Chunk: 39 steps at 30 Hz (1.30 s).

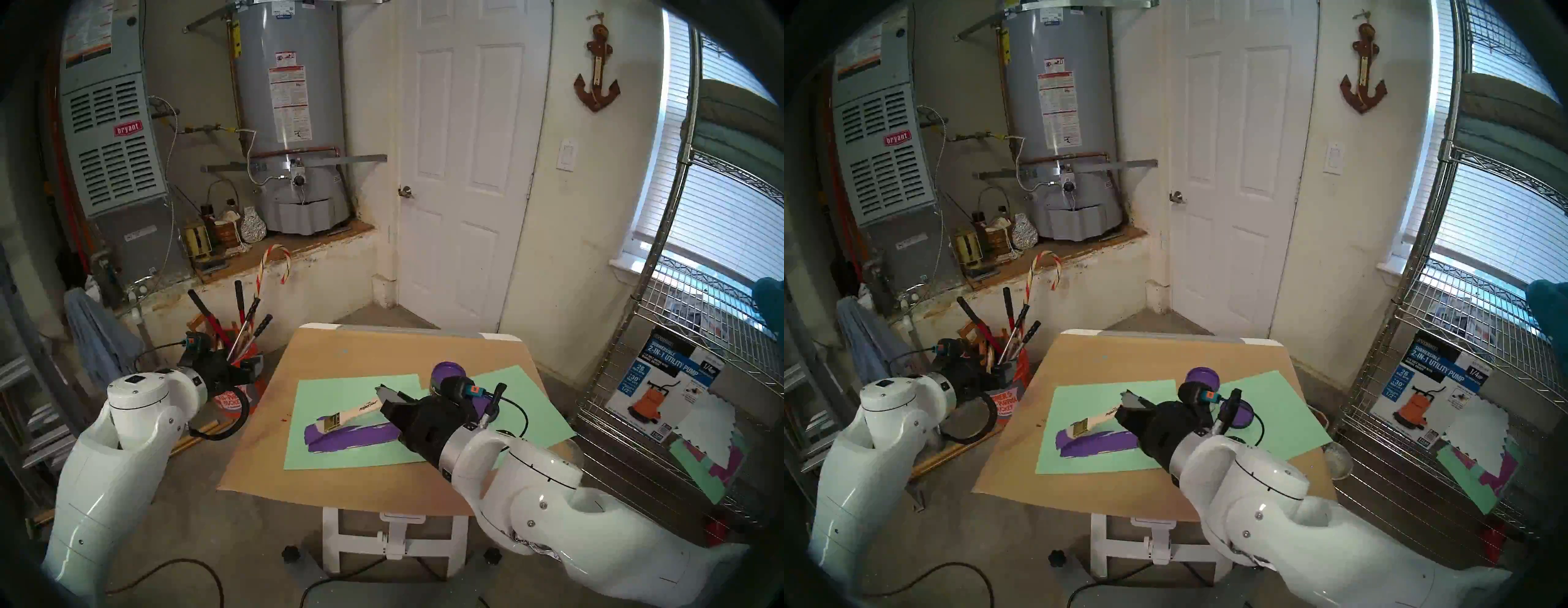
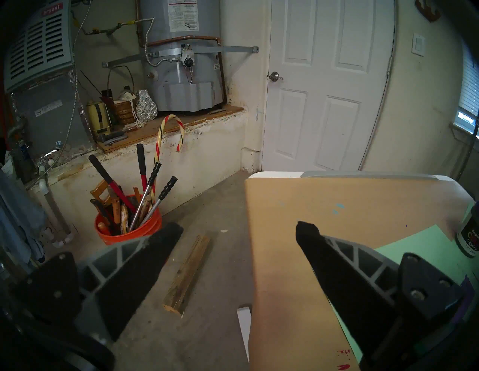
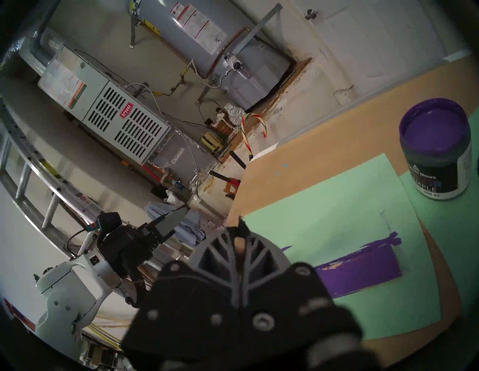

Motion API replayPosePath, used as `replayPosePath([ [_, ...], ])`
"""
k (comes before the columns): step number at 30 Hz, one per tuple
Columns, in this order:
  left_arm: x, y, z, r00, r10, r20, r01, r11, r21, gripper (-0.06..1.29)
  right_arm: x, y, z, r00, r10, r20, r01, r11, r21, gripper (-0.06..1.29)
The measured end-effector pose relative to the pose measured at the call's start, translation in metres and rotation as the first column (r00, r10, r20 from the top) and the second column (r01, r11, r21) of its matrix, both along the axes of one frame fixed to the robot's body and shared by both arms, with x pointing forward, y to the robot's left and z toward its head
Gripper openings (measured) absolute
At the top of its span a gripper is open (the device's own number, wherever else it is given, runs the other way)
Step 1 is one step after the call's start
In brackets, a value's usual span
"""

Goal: Pick up brush, dip the brush into paint, and paint the wood

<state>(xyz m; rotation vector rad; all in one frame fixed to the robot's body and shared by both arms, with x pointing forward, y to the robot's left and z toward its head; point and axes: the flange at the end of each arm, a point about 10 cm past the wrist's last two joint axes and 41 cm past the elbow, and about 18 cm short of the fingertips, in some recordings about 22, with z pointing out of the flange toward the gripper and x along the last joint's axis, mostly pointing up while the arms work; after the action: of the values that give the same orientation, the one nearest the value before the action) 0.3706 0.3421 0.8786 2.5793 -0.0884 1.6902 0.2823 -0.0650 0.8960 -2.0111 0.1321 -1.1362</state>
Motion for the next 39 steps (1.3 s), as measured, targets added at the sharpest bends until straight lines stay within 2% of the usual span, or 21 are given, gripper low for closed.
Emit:
replayPosePath([
  [18,0.000,0.000,0.000,1.000,0.000,0.000,0.000,1.000,0.000,1.26,0.004,-0.007,-0.003,1.000,-0.002,0.007,0.002,1.000,-0.028,-0.03],
  [39,0.000,0.000,0.000,1.000,0.000,0.000,0.000,1.000,0.000,1.26,-0.004,-0.003,-0.013,1.000,0.014,0.001,-0.014,0.999,-0.045,-0.03],
])
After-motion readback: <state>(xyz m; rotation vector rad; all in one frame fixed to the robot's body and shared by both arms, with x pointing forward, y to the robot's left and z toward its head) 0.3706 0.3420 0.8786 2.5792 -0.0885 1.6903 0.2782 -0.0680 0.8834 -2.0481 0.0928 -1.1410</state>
